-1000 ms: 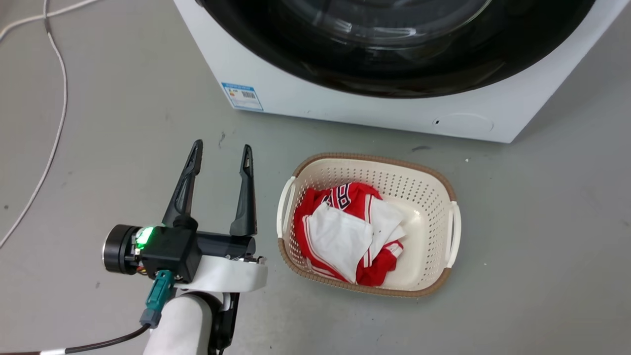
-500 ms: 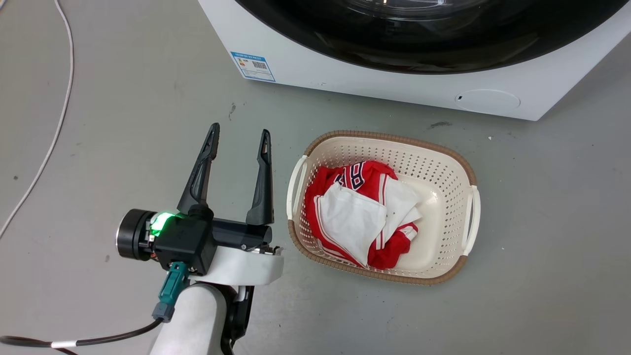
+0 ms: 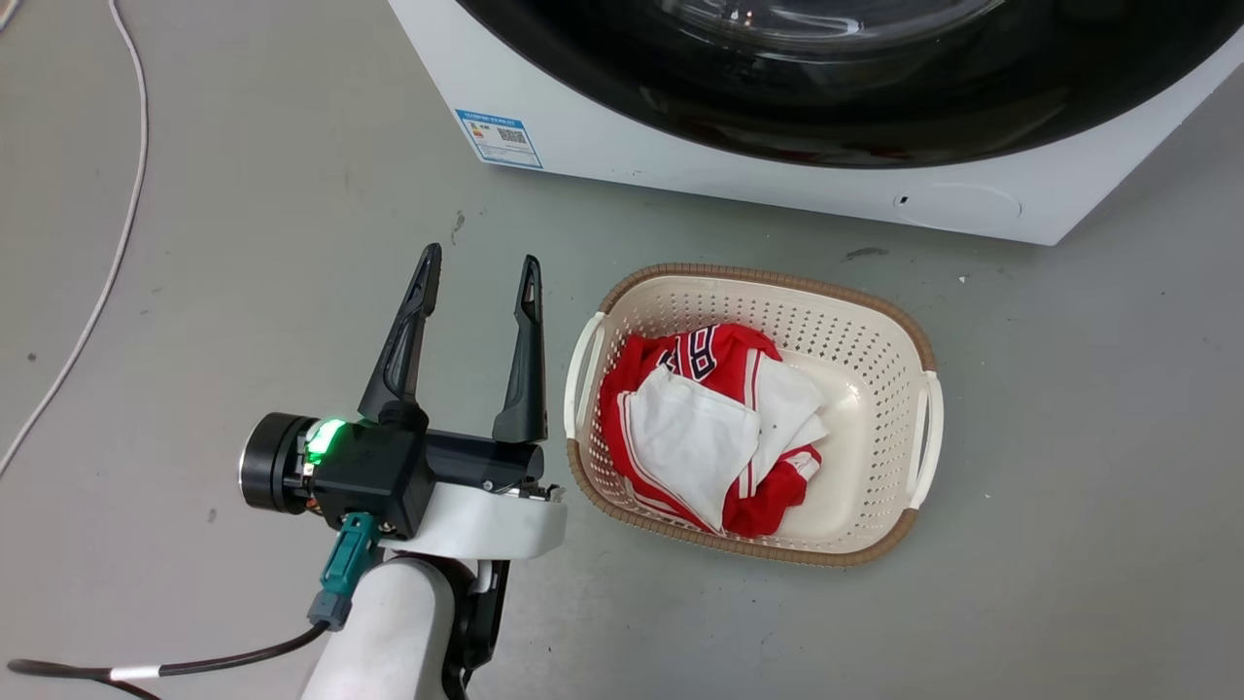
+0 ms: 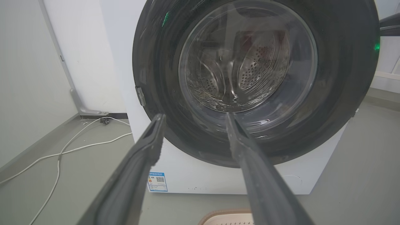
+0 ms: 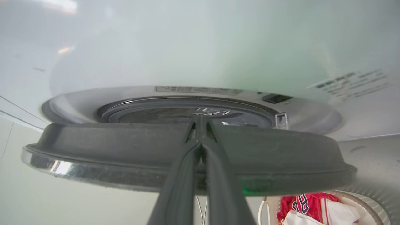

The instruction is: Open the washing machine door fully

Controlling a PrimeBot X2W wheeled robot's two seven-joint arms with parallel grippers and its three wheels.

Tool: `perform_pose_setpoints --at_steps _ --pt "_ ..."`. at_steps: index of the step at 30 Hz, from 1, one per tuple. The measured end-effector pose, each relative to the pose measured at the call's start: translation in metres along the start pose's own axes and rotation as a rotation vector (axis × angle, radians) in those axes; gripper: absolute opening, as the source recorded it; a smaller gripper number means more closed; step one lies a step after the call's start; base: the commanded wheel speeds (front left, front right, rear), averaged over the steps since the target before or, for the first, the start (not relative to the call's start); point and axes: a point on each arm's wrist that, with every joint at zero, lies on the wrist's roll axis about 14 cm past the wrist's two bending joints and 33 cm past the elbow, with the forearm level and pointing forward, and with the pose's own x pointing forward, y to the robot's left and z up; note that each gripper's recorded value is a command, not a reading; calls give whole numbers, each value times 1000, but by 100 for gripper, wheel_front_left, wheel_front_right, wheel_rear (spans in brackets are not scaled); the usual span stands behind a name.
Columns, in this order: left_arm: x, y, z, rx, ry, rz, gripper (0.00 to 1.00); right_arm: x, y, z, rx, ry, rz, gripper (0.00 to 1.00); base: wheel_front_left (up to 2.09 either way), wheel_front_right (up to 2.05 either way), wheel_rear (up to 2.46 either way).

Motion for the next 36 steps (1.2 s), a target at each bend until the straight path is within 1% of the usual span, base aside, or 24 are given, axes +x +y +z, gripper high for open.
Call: perform_pose_setpoints --at_steps 8,12,17,28,36 --pt "-2 -2 9 -6 -19 -4 100 -10 15 -27 -8 127 46 0 0 0 0" --pt "-7 -2 14 -9 -25 -8 100 -21 18 -38 -5 179 52 0 0 0 0" --pt "-18 0 18 -13 -27 -5 100 -39 25 -60 -30 267 59 0 0 0 0" --pt "-44 3 27 -20 -28 -9 100 -77 41 -138 -59 452 106 0 0 0 0" --pt "-56 0 35 -26 -45 -27 100 -102 60 -192 -73 583 193 0 0 0 0"
